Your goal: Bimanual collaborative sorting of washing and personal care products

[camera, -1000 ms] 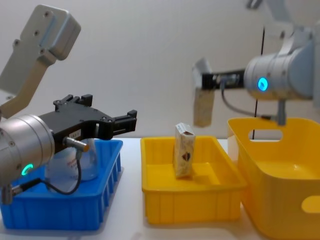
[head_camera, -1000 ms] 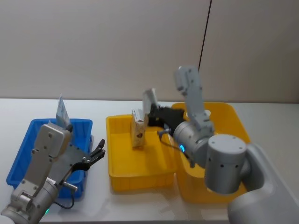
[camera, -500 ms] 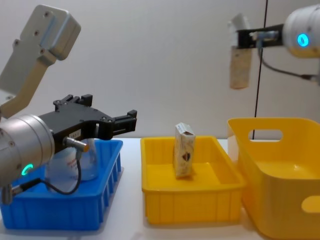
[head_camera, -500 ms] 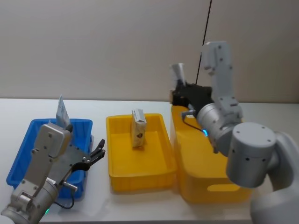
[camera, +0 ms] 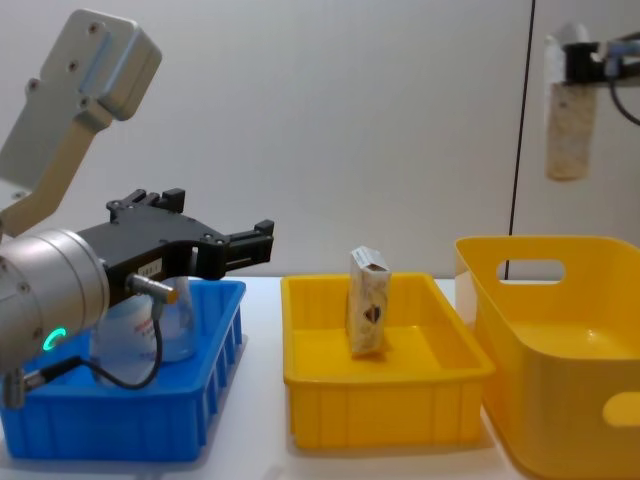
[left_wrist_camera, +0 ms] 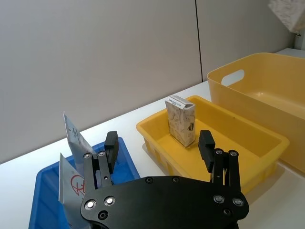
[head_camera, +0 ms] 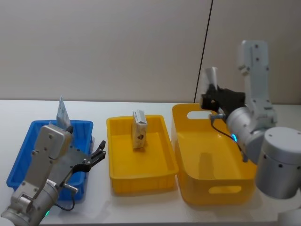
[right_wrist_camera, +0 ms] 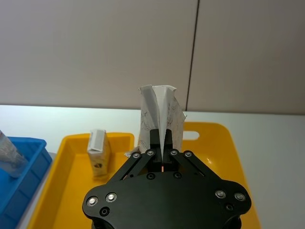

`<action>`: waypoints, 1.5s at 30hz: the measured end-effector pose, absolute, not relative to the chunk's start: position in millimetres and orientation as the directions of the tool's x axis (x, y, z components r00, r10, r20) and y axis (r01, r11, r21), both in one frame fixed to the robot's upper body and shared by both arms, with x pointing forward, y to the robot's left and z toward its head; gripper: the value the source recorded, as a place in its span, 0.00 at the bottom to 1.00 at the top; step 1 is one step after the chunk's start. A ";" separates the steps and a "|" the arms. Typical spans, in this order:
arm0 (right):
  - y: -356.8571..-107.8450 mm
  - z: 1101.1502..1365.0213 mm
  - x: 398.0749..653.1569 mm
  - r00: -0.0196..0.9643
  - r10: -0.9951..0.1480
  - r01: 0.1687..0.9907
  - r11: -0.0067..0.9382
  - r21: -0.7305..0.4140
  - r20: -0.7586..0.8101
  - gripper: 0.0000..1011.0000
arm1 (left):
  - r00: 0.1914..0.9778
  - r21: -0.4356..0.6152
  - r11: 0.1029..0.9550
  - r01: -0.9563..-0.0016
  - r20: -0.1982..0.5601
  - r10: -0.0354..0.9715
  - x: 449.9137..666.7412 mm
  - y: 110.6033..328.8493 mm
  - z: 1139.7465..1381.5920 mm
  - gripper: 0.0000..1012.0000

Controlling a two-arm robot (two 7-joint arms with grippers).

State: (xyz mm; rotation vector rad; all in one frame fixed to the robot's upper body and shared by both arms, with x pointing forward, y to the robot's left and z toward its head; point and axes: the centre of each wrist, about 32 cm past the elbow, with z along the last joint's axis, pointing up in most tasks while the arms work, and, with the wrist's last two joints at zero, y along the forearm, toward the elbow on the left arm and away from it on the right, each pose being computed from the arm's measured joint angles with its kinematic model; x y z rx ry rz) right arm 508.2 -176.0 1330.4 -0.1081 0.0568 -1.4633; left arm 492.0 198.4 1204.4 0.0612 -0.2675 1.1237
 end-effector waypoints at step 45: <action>-214.7 1309.7 488.6 0.010 -1.000 0.981 0.007 -0.192 0.016 0.99 | 0.404 -0.086 0.434 -0.897 0.242 0.882 492.0 198.4 1204.4 0.99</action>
